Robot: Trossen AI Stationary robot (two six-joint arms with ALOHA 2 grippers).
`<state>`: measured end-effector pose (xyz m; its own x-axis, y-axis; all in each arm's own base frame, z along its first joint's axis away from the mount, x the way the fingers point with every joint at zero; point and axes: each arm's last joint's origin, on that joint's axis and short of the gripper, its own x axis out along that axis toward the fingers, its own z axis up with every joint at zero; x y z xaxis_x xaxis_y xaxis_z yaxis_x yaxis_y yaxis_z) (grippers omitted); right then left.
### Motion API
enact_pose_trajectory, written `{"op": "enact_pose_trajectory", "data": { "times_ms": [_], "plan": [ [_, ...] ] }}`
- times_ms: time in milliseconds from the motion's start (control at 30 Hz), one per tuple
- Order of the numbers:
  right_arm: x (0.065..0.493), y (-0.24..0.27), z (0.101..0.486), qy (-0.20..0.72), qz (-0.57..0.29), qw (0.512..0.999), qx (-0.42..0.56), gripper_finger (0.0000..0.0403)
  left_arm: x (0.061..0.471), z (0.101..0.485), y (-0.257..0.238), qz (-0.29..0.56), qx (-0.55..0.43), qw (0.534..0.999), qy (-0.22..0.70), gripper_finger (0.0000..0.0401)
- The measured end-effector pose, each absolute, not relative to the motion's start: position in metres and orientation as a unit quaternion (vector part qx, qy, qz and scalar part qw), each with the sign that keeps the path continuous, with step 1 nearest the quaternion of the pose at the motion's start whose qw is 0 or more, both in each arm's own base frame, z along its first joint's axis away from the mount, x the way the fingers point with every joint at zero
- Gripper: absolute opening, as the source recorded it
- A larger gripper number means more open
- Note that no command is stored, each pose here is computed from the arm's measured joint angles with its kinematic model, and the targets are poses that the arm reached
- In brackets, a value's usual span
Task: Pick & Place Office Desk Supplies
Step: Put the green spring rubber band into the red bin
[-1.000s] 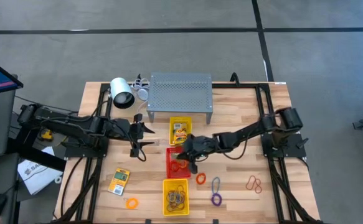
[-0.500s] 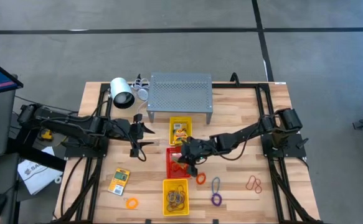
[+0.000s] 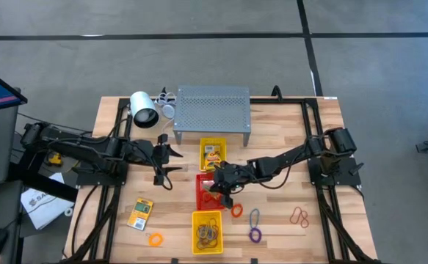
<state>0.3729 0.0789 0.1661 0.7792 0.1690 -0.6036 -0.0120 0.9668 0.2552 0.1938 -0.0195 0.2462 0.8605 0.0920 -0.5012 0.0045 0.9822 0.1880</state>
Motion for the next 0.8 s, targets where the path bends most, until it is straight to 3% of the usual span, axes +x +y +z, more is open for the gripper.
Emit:
{"op": "enact_pose_trajectory", "data": {
  "times_ms": [800],
  "plan": [
    [0.409,0.082,0.146,0.434,0.053,0.894,0.096,0.0013,0.194,0.246,-0.019,0.023,0.091,0.96,0.262,0.0197]
  ]
}}
